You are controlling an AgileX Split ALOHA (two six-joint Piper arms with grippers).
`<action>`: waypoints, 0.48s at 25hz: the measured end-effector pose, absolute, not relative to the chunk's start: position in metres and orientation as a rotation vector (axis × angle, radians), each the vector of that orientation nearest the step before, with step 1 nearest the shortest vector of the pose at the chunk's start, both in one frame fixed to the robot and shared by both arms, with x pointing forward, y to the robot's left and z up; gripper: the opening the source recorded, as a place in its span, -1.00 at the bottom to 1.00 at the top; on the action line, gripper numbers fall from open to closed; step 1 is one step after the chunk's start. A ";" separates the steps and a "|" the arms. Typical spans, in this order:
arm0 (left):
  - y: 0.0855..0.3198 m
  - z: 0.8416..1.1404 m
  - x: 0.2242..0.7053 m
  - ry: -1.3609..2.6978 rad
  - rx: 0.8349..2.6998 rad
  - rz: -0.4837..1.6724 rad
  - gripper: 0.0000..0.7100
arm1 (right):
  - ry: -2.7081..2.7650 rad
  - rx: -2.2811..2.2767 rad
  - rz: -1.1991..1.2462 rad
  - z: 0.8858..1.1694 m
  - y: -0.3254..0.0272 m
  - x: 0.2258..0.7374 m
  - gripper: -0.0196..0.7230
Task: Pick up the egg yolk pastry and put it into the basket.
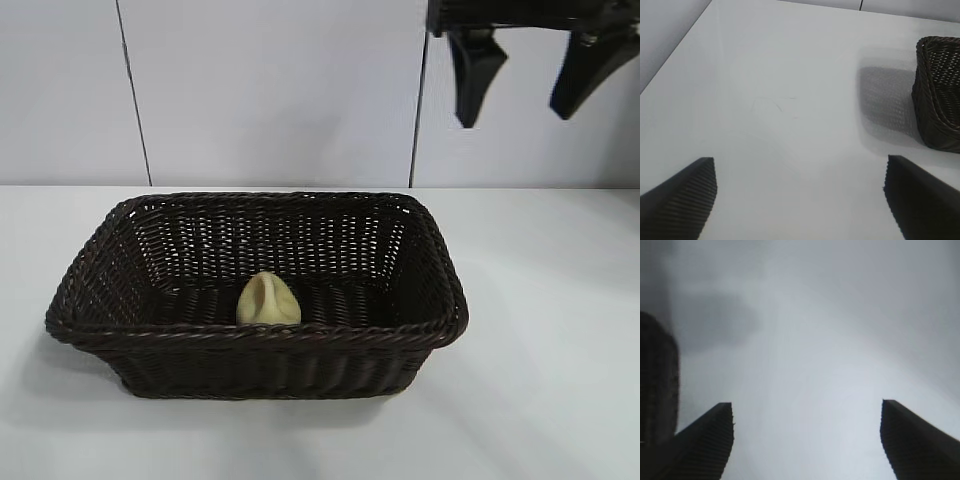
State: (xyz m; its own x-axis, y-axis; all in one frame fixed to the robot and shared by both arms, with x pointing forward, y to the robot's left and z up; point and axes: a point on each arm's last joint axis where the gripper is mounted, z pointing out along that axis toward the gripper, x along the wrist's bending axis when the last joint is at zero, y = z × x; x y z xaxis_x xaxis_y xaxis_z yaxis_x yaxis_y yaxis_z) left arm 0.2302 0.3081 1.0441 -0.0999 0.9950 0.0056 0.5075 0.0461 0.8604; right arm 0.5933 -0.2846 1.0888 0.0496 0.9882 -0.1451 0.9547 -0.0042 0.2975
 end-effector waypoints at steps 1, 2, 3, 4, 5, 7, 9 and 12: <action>0.308 1.044 0.230 1.682 1.527 0.965 0.86 | 1.940 2.047 0.136 1.089 -0.295 0.593 0.62; 0.308 1.044 0.230 1.682 1.527 0.965 0.86 | 1.923 2.065 0.126 1.089 -0.303 0.593 0.62; 0.308 1.044 0.230 1.682 1.527 0.965 0.86 | 1.911 2.076 0.119 1.089 -0.309 0.593 0.62; 0.308 1.044 0.230 1.682 1.527 0.965 0.86 | 1.908 2.083 0.112 1.088 -0.313 0.592 0.62; 0.308 1.044 0.230 1.682 1.527 0.965 0.86 | 1.907 2.089 0.111 1.089 -0.315 0.591 0.62; 0.308 1.044 0.230 1.682 1.527 0.965 0.86 | 1.924 2.092 0.137 1.091 -0.314 0.590 0.62; 0.308 1.044 0.230 1.682 1.527 0.965 0.86 | 1.947 2.097 0.184 1.093 -0.310 0.588 0.62; 0.308 1.044 0.230 1.682 1.527 0.965 0.86 | 1.996 2.098 0.268 1.098 -0.304 0.584 0.62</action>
